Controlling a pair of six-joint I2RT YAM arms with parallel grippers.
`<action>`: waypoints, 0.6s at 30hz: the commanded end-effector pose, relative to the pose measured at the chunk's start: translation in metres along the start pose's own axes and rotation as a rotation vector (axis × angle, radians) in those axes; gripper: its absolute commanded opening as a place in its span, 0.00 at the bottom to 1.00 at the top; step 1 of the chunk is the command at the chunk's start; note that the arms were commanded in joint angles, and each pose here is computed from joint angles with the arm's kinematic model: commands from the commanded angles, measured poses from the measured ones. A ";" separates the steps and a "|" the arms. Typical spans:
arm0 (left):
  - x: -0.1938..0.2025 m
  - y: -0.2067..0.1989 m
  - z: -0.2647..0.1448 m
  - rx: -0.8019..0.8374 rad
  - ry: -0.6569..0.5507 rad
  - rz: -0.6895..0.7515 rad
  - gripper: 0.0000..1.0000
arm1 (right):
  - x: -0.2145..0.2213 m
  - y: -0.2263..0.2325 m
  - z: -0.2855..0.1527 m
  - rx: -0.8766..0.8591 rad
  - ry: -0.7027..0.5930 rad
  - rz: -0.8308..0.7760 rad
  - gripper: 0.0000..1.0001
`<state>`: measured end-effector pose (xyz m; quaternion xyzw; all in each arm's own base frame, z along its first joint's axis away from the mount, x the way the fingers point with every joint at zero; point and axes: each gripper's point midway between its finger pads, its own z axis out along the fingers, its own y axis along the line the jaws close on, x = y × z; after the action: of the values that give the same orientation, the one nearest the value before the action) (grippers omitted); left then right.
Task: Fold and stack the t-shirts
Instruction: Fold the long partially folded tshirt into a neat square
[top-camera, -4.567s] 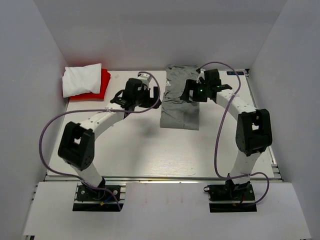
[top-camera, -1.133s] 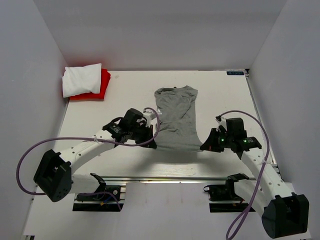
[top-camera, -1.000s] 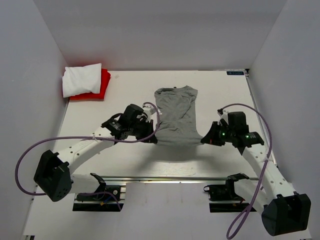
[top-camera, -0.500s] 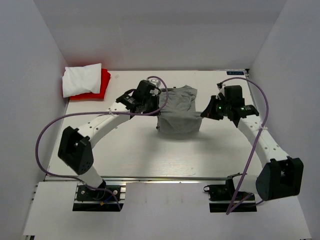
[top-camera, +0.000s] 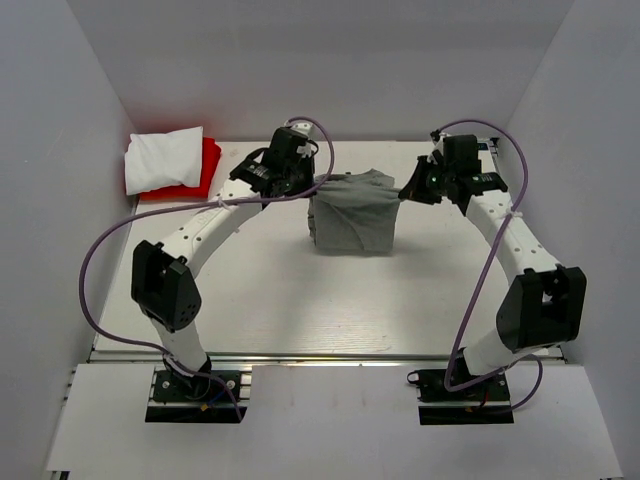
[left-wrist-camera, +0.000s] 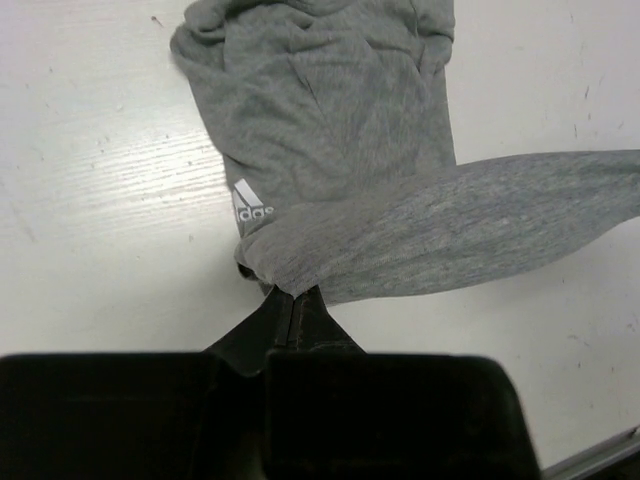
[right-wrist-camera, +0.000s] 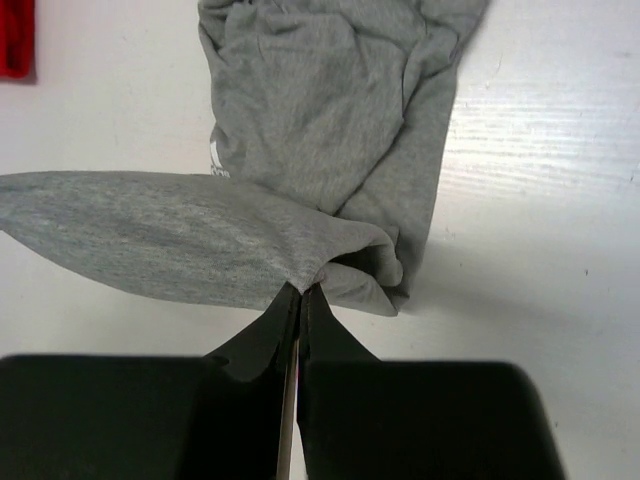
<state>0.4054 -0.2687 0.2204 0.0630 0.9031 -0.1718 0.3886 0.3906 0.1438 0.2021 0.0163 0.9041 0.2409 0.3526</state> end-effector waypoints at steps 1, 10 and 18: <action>-0.020 0.016 0.006 -0.048 -0.030 0.013 0.00 | -0.034 0.000 -0.004 0.009 -0.078 -0.031 0.00; -0.040 0.019 0.043 -0.036 -0.028 0.048 0.00 | -0.050 -0.011 0.027 0.022 -0.041 -0.008 0.00; -0.053 0.039 0.078 -0.063 -0.047 0.031 0.00 | -0.063 -0.027 0.062 0.029 -0.017 0.031 0.00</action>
<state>0.4840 -0.2678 0.1728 0.0668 0.9134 -0.1396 0.3765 0.4644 0.1425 0.1812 0.0311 0.9105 0.2366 0.3378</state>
